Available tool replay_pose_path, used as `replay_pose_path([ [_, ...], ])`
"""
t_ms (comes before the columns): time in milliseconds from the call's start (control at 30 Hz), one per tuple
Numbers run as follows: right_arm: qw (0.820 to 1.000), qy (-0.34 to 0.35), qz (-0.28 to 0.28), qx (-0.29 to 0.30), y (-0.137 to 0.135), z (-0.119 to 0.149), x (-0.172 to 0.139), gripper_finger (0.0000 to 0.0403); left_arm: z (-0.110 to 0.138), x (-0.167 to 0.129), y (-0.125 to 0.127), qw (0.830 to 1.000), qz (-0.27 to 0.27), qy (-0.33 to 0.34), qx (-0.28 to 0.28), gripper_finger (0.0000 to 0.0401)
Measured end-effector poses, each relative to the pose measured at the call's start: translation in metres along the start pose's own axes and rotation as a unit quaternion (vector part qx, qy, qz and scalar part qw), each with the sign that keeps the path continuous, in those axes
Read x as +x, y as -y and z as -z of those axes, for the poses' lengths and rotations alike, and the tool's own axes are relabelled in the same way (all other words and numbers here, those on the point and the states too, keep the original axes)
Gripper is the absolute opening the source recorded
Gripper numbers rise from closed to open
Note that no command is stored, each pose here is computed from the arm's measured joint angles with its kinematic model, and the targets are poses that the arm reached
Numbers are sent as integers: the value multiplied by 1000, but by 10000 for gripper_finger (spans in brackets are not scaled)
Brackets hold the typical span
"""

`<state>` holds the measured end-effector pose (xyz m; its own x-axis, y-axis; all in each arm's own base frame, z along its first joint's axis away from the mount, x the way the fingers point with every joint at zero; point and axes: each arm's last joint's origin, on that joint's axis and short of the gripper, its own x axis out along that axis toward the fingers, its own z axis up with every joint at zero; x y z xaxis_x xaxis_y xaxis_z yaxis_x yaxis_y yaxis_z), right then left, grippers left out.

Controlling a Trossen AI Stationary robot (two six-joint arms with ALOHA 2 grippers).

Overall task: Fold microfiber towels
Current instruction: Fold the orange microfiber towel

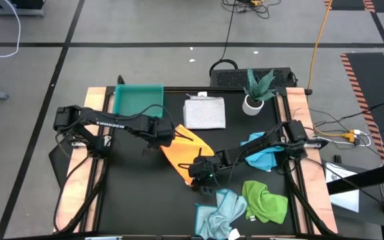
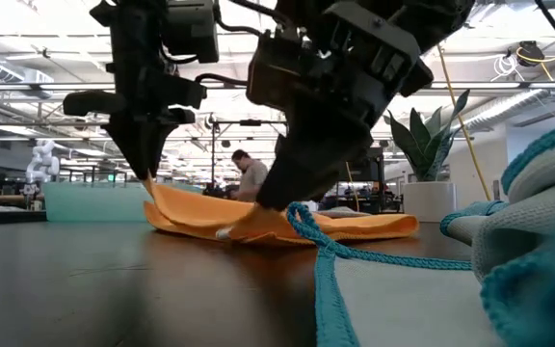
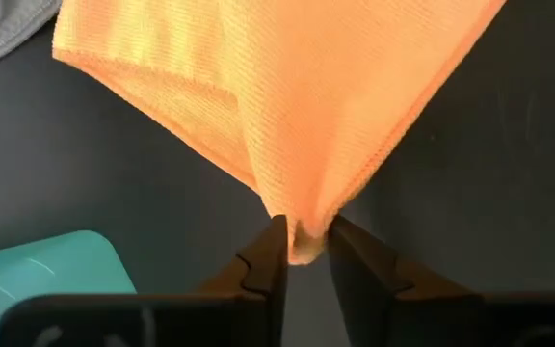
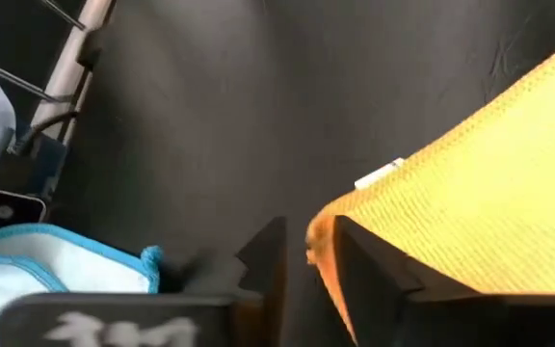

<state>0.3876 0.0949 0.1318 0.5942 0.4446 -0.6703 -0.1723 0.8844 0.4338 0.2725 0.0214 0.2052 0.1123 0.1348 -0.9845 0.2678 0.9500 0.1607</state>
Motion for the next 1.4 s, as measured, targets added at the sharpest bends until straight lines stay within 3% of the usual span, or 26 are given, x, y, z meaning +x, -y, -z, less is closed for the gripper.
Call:
replay_pose_path([
  [233,1000,10,9,10,1,-4,-5,156,6,-1,5,999,10,-36,-31,123],
  [400,1000,4,-8,0,-5,-3,-5,175,13,-3,14,996,23,-83,-36,150],
  [600,998,-20,47,-23,1,4,-5,161,11,-5,13,996,-14,-73,-46,169],
  [867,999,-20,42,6,4,9,2,132,2,-10,4,997,-37,-33,-60,171],
  [1167,999,-30,19,20,-10,14,6,130,0,-8,-7,995,-53,-12,-83,171],
  [1400,999,16,18,23,-8,-8,-19,130,-4,-8,-16,992,-65,23,-106,171],
])
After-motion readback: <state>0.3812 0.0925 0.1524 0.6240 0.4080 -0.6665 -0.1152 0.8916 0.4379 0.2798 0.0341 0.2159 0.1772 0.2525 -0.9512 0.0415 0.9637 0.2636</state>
